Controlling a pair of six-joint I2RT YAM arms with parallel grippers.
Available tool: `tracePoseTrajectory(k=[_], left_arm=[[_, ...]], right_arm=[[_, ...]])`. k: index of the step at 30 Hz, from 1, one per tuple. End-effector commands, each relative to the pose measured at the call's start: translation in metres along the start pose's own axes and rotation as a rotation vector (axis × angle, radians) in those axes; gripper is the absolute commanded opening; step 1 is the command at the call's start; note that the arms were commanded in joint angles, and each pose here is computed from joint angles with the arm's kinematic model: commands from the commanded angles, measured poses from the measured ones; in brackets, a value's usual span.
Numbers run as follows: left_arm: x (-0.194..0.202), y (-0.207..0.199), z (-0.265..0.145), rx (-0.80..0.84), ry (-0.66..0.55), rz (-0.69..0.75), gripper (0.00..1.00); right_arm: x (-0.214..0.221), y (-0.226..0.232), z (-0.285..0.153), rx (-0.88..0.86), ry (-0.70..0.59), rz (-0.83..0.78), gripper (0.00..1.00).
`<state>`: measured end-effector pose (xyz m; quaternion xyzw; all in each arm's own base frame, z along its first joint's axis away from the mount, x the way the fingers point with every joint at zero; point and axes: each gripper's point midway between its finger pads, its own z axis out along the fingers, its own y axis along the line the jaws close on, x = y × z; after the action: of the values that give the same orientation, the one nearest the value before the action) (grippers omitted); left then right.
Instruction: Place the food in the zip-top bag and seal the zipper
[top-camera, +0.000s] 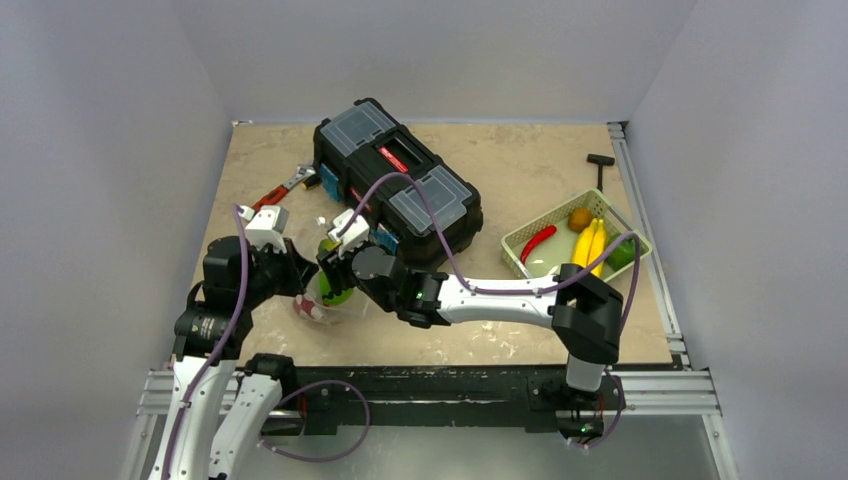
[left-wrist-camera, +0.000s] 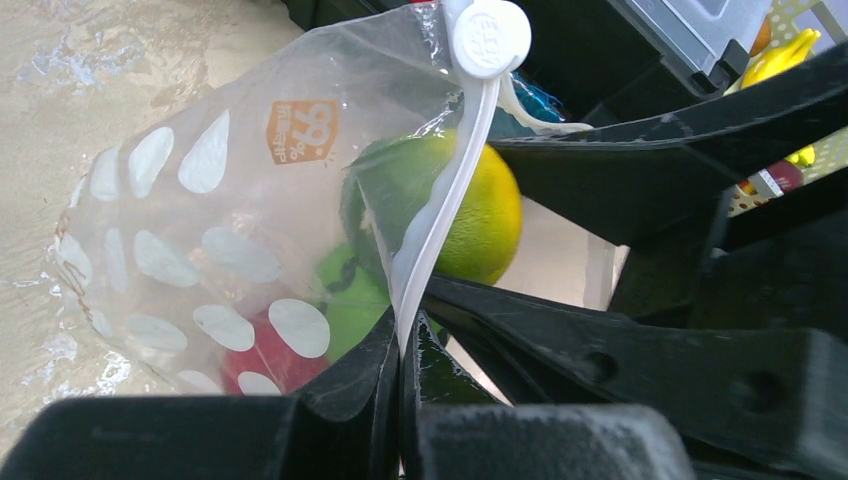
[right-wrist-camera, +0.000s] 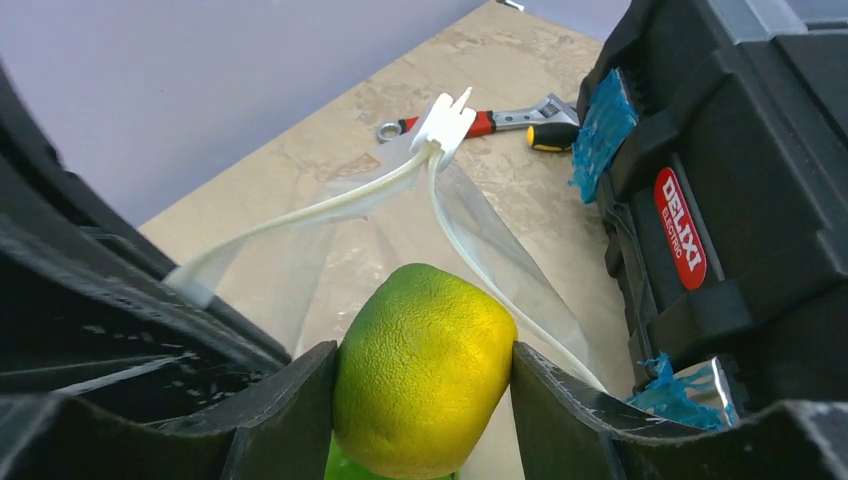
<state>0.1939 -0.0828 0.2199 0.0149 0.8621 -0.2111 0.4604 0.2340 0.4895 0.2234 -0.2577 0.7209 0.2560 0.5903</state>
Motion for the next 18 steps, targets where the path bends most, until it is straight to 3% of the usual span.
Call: tracePoseTrajectory(k=[1, 6, 13, 18], left_arm=[[-0.012, -0.008, -0.001, 0.040, -0.050, 0.033, 0.00], [-0.013, -0.008, -0.001, 0.039, -0.052, 0.034, 0.00], [-0.012, -0.005, 0.001, 0.023, -0.044, 0.029, 0.00], [-0.011, -0.003, 0.002, 0.013, -0.038, 0.024, 0.00]], right_arm=[[-0.017, 0.009, 0.011, -0.049, -0.040, 0.046, 0.44], [-0.001, 0.023, 0.019, -0.119, 0.009, 0.051, 0.57], [-0.002, 0.019, 0.012, -0.118, 0.027, 0.055, 0.92], [-0.013, 0.012, -0.001, -0.113, 0.019, 0.058, 0.93]])
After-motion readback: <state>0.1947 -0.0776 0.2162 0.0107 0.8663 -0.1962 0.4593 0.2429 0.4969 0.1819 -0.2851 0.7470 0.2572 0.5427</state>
